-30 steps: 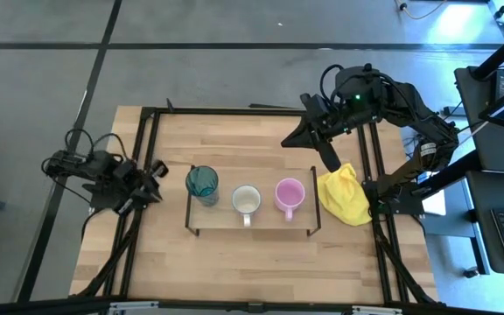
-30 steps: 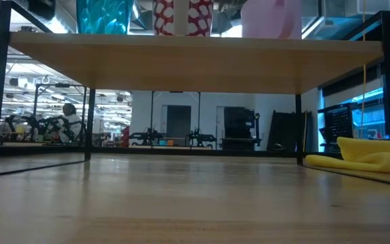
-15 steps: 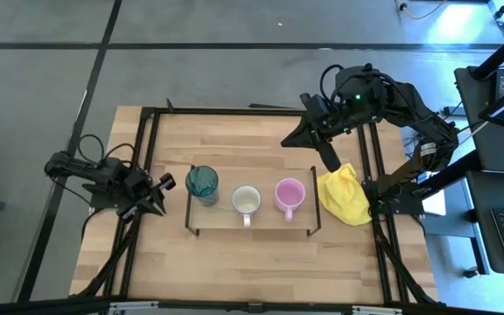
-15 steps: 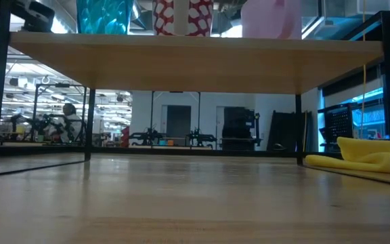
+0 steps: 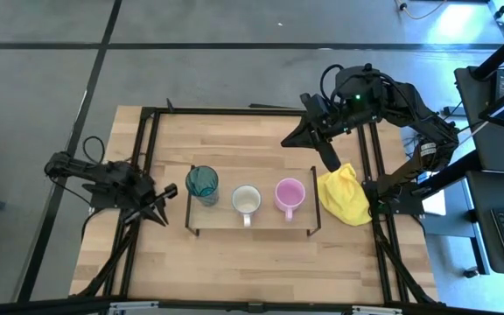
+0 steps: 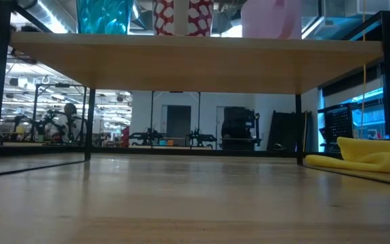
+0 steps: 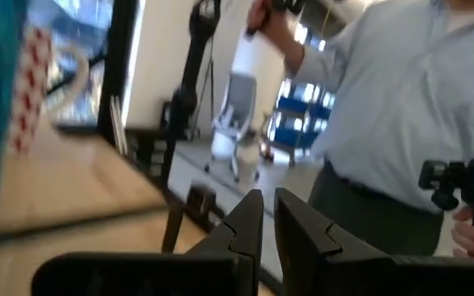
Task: Stack small to large cups/mugs on shelf
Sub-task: Return to Home Position
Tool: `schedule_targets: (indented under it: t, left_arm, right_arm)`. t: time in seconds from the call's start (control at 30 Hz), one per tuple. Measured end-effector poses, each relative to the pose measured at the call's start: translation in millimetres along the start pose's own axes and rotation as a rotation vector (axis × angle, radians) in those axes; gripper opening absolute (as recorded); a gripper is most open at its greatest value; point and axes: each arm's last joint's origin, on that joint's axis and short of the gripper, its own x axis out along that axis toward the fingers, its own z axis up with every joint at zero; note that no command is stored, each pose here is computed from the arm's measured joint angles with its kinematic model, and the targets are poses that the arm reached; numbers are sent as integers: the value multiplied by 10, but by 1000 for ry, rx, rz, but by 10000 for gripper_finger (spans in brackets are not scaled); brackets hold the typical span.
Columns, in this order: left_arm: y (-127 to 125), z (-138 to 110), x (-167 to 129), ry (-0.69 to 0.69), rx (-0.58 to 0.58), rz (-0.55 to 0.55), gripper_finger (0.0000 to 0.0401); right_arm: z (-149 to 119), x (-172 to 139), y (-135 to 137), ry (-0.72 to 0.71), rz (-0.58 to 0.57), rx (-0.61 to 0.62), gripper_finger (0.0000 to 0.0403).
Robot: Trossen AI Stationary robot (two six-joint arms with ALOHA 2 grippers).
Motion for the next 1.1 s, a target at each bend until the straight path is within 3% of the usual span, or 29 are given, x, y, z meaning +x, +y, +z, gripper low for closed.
schedule_targets:
  t: [0.13, 0.3, 0.37, 0.67, 1.1]
  left_arm:
    - [20, -60, 1, 60, -8, 11, 27]
    - [29, -81, 15, 90, 194, -12, 27]
    - [39, -95, 24, 105, 222, -11, 27]
    - [94, -165, 65, 185, 125, 22, 27]
    - [93, -165, 65, 185, 124, 22, 27]
  right_arm:
    - [0, 0, 0, 0, 0, 3, 13]
    - [0, 0, 0, 0, 0, 3, 13]
    - [0, 0, 0, 0, 0, 3, 13]
    - [-9, 0, -1, 9, -1, 28, 13]
    - [-22, 0, 5, 23, 20, 11, 13]
